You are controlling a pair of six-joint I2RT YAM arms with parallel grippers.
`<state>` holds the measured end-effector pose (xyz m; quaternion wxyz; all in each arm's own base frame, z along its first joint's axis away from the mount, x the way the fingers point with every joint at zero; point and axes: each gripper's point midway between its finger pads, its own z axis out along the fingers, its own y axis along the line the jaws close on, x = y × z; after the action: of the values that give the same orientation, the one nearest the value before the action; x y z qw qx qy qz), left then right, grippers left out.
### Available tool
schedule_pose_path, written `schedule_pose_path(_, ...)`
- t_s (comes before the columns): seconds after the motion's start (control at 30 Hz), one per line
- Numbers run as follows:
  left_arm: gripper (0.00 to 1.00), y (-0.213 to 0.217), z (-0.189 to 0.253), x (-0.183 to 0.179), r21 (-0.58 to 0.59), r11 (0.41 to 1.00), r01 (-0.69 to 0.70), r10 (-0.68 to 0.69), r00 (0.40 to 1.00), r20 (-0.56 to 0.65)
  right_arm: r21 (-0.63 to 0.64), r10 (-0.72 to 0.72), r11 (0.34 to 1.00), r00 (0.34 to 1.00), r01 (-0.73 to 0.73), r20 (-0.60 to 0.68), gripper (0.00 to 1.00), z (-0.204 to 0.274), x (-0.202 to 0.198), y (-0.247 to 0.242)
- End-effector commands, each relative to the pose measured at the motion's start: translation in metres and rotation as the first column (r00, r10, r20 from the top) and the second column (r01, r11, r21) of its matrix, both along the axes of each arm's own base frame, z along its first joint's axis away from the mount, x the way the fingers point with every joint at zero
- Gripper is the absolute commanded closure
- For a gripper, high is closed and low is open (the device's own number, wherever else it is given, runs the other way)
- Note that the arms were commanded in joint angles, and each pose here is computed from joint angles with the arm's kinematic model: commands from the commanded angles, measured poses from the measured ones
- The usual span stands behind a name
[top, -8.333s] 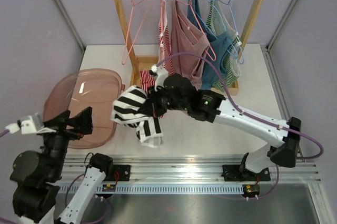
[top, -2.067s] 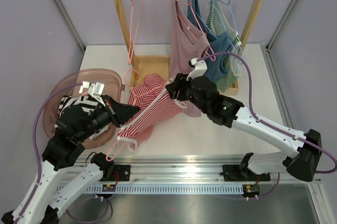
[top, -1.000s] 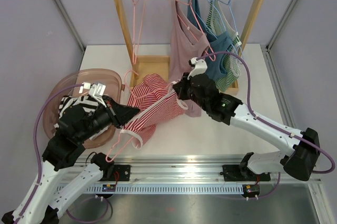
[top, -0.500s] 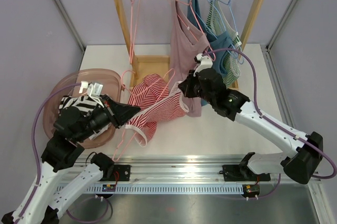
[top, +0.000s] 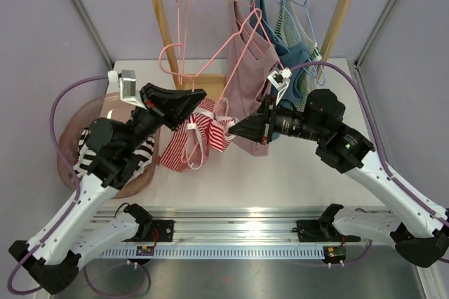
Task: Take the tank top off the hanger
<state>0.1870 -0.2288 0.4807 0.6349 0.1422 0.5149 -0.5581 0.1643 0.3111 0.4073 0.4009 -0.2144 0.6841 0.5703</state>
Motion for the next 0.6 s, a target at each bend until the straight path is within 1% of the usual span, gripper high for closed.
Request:
schedule_pose_path(0.0, 1.0, 0.011, 0.077, -0.011, -0.159, 0.986, -0.047, 0.097, 0.941, 0.323, -0.034, 0.145, 0.989, 0.989, -0.145, 0.013, 1.0, 0.005, -0.035, -0.006)
schedule_pose_path(0.07, 1.0, 0.012, 0.08, -0.001, -0.166, 0.981, -0.099, 0.154, 0.921, 0.359, -0.077, 0.147, 0.987, 0.989, -0.144, 0.027, 1.0, 0.0, -0.042, -0.009)
schedule_pose_path(0.1, 1.0, 0.015, 0.083, 0.007, -0.178, 0.972, -0.154, 0.214, 0.896, 0.39, -0.137, 0.143, 0.981, 0.989, -0.139, 0.021, 1.0, -0.014, -0.044, -0.014)
schedule_pose_path(0.13, 1.0, 0.023, 0.085, 0.017, -0.21, 0.954, -0.216, 0.283, 0.881, 0.378, -0.175, 0.122, 0.977, 0.992, -0.118, 0.013, 1.0, -0.026, -0.043, -0.017)
schedule_pose_path(0.17, 1.0, 0.028, 0.088, 0.021, -0.225, 0.939, -0.262, 0.334, 0.856, 0.396, -0.208, 0.065, 0.976, 0.998, -0.059, 0.022, 1.0, -0.034, -0.038, -0.024)
schedule_pose_path(0.2, 1.0, 0.035, 0.094, 0.021, -0.26, 0.922, -0.288, 0.375, 0.831, 0.41, -0.257, 0.038, 0.966, 0.999, -0.035, 0.007, 1.0, -0.05, -0.037, -0.031)
schedule_pose_path(0.23, 1.0, 0.04, 0.097, 0.027, -0.28, 0.902, -0.327, 0.42, 0.813, 0.403, -0.316, -0.033, 0.948, 0.999, 0.028, -0.009, 1.0, -0.074, -0.027, -0.038)
schedule_pose_path(0.27, 1.0, 0.045, 0.101, 0.029, -0.292, 0.886, -0.36, 0.456, 0.787, 0.415, -0.334, -0.066, 0.941, 0.998, 0.06, -0.008, 1.0, -0.082, -0.027, -0.047)
schedule_pose_path(0.3, 1.0, 0.049, 0.104, 0.03, -0.305, 0.875, -0.377, 0.478, 0.774, 0.415, -0.376, -0.1, 0.923, 0.995, 0.083, -0.024, 1.0, -0.097, -0.026, -0.055)
schedule_pose_path(0.33, 1.0, 0.054, 0.11, 0.033, -0.322, 0.859, -0.399, 0.505, 0.763, 0.403, -0.421, -0.165, 0.896, 0.986, 0.14, -0.025, 1.0, -0.117, -0.019, -0.064)
schedule_pose_path(0.4, 1.0, 0.058, 0.115, 0.032, -0.336, 0.846, -0.414, 0.528, 0.744, 0.41, -0.419, -0.221, 0.887, 0.975, 0.196, -0.011, 1.0, -0.125, -0.021, -0.08)
schedule_pose_path(0.43, 1.0, 0.06, 0.117, 0.031, -0.343, 0.841, -0.419, 0.535, 0.737, 0.412, -0.435, -0.24, 0.876, 0.971, 0.21, -0.015, 1.0, -0.138, -0.022, -0.087)
schedule_pose_path(0.47, 1.0, 0.061, 0.12, 0.03, -0.347, 0.838, -0.422, 0.541, 0.728, 0.421, -0.411, -0.266, 0.878, 0.964, 0.245, 0.007, 1.0, -0.133, -0.024, -0.096)
schedule_pose_path(0.5, 1.0, 0.063, 0.122, 0.028, -0.358, 0.834, -0.419, 0.545, 0.722, 0.426, -0.409, -0.281, 0.876, 0.96, 0.255, -0.003, 1.0, -0.135, -0.027, -0.101)
schedule_pose_path(0.57, 1.0, 0.064, 0.123, 0.025, -0.366, 0.835, -0.411, 0.542, 0.726, 0.422, -0.375, -0.296, 0.885, 0.955, 0.277, 0.008, 1.0, -0.128, -0.032, -0.11)
